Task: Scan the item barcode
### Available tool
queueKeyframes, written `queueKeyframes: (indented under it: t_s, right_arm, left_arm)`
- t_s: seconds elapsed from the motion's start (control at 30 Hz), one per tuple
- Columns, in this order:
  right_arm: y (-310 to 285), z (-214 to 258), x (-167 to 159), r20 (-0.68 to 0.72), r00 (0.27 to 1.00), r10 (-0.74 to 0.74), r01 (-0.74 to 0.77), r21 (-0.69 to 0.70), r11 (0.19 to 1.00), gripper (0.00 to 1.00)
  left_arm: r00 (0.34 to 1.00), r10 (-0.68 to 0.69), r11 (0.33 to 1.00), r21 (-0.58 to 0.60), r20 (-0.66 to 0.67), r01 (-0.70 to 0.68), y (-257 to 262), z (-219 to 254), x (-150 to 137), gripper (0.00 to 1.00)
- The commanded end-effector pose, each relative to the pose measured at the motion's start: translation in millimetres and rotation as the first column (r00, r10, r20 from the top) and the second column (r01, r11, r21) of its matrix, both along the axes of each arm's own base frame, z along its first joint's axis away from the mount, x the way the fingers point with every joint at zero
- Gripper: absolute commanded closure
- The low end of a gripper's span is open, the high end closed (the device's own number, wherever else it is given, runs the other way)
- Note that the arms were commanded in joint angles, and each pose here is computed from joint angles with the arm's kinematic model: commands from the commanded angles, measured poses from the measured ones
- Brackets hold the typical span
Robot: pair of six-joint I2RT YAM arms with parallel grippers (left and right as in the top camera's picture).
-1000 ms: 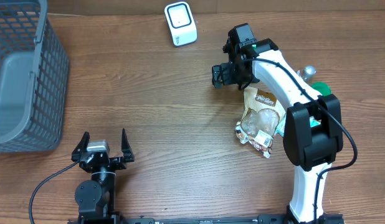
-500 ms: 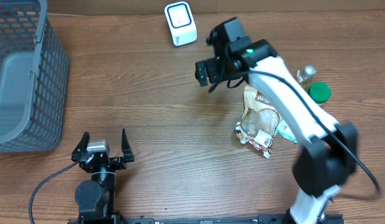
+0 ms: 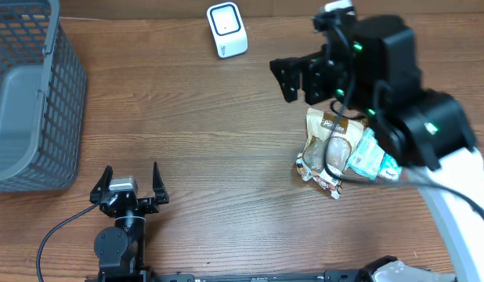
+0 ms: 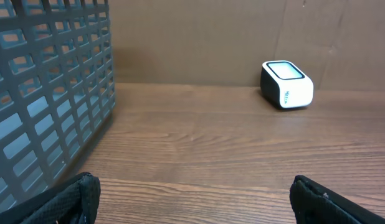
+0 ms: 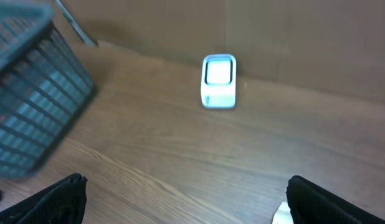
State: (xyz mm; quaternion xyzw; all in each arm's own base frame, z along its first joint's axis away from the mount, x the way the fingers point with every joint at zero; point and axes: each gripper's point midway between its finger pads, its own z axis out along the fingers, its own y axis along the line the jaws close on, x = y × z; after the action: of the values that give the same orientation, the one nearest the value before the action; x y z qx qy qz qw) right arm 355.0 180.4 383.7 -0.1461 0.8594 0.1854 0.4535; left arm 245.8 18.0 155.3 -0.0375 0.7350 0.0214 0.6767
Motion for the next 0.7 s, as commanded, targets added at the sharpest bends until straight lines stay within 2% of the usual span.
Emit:
queueKeyframes:
  t_s: [0.0, 0.3, 0.53, 0.67]
  right_arm:
    - [-30, 37, -26, 0.085, 0.994, -0.065, 0.064, 0.014, 0.998, 0.00]
    - [-113, 46, -81, 0.062, 0.964, -0.260, 0.261, -0.004, 0.965, 0.00]
    - [-148, 51, -132, 0.073, 0.930, -0.360, 0.361, 0.002, 0.933, 0.00]
    - [-150, 54, -165, 0.076, 0.930, -0.359, 0.356, 0.049, 0.933, 0.00]
  left_arm:
    - [1.000, -0.014, 1.000, 0.018, 0.007, 0.014, -2, 1, 0, 0.00]
    - [1.000, -0.014, 1.000, 0.018, 0.007, 0.014, -2, 1, 0, 0.00]
    - [1.000, -0.014, 1.000, 0.018, 0.007, 0.014, -2, 1, 0, 0.00]
    - [1.000, -0.014, 1.000, 0.018, 0.007, 0.014, -2, 1, 0, 0.00]
